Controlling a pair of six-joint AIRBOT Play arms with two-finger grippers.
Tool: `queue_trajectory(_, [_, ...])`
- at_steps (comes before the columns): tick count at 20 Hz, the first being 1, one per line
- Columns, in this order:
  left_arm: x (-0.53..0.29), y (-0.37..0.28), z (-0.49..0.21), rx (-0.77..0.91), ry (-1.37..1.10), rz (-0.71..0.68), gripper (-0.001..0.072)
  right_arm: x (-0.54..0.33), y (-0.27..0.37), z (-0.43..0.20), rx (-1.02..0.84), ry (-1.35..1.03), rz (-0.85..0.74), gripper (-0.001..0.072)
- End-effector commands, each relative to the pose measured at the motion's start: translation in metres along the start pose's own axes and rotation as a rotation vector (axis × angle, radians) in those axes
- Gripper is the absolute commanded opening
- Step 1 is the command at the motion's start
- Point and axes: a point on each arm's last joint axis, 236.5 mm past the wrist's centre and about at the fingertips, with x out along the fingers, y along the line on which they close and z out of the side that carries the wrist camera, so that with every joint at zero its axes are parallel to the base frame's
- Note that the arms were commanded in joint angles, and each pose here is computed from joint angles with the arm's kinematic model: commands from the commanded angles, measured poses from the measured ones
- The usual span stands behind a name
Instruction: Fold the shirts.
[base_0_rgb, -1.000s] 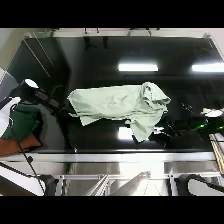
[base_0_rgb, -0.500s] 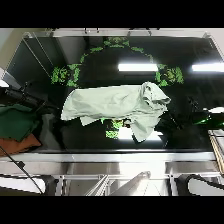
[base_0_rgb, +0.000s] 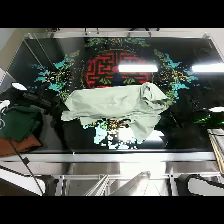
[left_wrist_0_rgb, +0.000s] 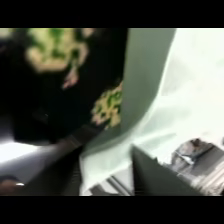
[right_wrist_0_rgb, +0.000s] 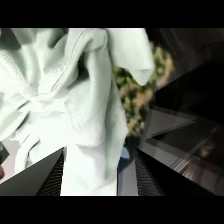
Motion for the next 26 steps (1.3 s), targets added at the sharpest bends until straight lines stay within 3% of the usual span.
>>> queue_trajectory(1, [0.014,-0.011,0.008,0.079,0.021,0.042,0.0097,0.003,-0.001,-0.001,0.014,0.009,0.006,0.0501])
queue_trajectory(4, [0.008,-0.019,0.009,0.104,0.032,0.032,0.0022,0.023,-0.005,-0.016,0.022,0.081,-0.005,0.0502])
queue_trajectory(6, [0.001,-0.020,0.012,0.098,0.026,0.027,0.0015,0.040,0.001,-0.028,0.001,0.129,0.016,0.0495])
queue_trajectory(7, [-0.001,-0.022,0.012,0.102,0.029,0.025,0.0016,0.047,0.010,-0.028,-0.018,0.129,0.058,0.0332])
queue_trajectory(8, [-0.004,-0.028,0.012,0.107,0.028,0.008,0.0016,0.050,0.022,-0.027,-0.044,0.120,0.106,0.0063])
queue_trajectory(9, [-0.010,-0.038,0.012,0.108,0.020,-0.027,0.0016,0.047,0.037,-0.024,-0.057,0.109,0.163,0.0018])
queue_trajectory(14, [-0.130,-0.152,-0.002,0.298,-0.185,-0.312,0.0016,-0.084,0.154,-0.030,-0.322,0.123,0.541,0.0017])
queue_trajectory(17, [-0.266,-0.271,-0.067,0.600,-0.481,-0.609,0.0016,-0.238,0.259,-0.024,-0.621,-0.248,0.779,0.0017])
queue_trajectory(19, [-0.349,-0.335,-0.134,0.831,-0.726,-0.704,0.0017,-0.337,0.324,-0.055,-0.845,-0.508,0.874,0.0017])
queue_trajectory(21, [-0.413,-0.387,-0.213,1.056,-0.982,-0.695,0.0018,-0.396,0.372,-0.094,-1.045,-0.717,0.847,0.0017])
queue_trajectory(23, [-0.440,-0.415,-0.265,1.185,-1.152,-0.578,0.0021,-0.424,0.407,-0.128,-1.184,-0.855,0.759,0.0017])
queue_trajectory(26, [-0.470,-0.426,-0.281,1.163,-1.337,-0.398,0.0021,-0.448,0.445,-0.159,-1.327,-0.985,0.680,0.0017])
